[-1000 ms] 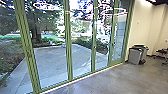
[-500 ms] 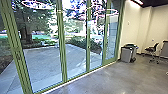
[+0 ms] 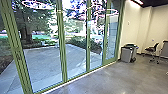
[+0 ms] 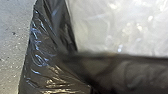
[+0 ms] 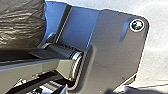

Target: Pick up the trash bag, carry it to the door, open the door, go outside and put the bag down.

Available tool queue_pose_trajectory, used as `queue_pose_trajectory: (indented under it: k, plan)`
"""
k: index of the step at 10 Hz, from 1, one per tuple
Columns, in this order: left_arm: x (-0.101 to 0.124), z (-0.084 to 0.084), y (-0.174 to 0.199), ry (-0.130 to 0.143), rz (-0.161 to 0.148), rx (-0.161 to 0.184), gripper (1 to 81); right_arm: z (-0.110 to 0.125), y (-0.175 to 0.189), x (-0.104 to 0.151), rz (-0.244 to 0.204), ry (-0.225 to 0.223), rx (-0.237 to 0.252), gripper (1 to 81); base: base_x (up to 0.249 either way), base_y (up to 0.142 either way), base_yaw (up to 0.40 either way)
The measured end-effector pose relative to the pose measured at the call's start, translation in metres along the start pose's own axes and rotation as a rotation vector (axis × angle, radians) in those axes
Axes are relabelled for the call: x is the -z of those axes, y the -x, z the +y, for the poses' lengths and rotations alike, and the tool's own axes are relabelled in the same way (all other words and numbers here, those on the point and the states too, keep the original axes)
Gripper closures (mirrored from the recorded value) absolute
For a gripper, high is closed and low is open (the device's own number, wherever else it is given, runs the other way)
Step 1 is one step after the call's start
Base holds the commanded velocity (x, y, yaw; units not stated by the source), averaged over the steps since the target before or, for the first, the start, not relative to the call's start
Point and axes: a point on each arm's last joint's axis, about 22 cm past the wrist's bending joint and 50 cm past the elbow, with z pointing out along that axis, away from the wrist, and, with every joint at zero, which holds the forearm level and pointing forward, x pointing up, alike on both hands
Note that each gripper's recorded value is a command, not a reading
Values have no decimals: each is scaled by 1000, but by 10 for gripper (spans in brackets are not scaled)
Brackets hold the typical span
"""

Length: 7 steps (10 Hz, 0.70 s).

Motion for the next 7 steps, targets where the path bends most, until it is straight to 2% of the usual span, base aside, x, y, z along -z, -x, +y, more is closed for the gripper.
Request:
queue_pose_trajectory:
  k: [7]
  plan:
    - [0,0,0,0,0,0,811,0,0,0,0,0,0,10,0,0,0]
